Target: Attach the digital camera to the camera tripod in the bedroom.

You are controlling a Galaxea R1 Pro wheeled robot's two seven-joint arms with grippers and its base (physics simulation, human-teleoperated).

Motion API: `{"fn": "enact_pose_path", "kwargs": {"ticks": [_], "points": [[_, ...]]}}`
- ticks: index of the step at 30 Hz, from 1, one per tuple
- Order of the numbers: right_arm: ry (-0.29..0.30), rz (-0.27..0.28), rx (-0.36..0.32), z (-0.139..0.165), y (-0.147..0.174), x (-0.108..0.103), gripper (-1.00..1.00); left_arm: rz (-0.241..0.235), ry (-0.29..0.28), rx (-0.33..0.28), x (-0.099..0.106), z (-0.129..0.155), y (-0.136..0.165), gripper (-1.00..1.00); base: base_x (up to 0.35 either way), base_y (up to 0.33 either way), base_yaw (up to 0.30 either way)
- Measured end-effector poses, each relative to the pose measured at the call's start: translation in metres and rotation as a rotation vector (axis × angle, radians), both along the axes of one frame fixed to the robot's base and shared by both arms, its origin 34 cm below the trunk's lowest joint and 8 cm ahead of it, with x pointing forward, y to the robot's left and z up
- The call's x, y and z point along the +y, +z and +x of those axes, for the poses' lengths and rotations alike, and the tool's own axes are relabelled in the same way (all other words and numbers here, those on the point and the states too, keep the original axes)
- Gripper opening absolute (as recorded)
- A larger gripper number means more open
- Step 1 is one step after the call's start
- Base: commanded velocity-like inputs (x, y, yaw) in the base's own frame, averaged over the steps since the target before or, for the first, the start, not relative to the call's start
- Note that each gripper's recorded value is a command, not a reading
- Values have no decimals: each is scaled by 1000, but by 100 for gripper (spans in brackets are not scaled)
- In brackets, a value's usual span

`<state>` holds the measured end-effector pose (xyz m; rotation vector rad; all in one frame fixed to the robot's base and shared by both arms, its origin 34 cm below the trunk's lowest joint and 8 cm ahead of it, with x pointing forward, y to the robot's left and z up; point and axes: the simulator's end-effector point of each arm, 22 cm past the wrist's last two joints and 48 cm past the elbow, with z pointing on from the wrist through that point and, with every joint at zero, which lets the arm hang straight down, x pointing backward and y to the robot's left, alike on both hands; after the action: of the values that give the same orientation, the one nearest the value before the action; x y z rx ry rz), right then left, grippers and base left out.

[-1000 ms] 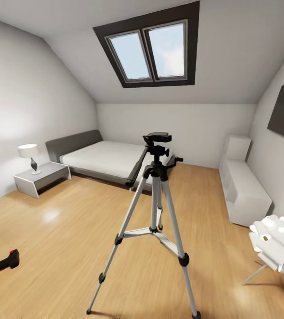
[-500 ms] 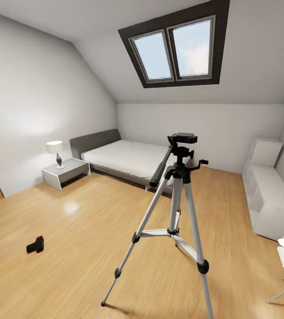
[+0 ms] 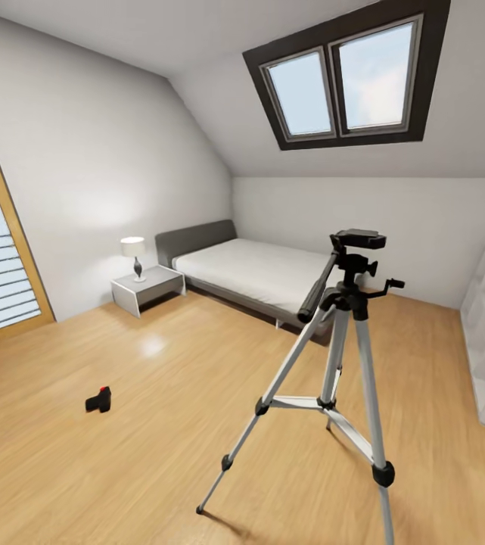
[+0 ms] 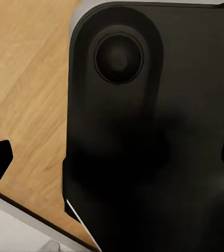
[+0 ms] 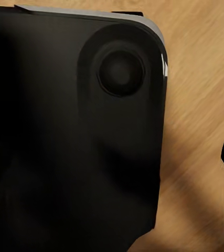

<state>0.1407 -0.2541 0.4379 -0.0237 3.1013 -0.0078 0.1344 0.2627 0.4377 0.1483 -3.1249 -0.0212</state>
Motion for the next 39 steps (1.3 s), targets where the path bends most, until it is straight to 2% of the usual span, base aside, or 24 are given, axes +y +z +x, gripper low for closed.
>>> {"fn": "enact_pose_path", "kwargs": {"ticks": [39], "points": [[3, -1, -26, 6, 0, 0, 100, 0, 0, -7, 0, 3, 0, 100, 0, 0, 278]]}}
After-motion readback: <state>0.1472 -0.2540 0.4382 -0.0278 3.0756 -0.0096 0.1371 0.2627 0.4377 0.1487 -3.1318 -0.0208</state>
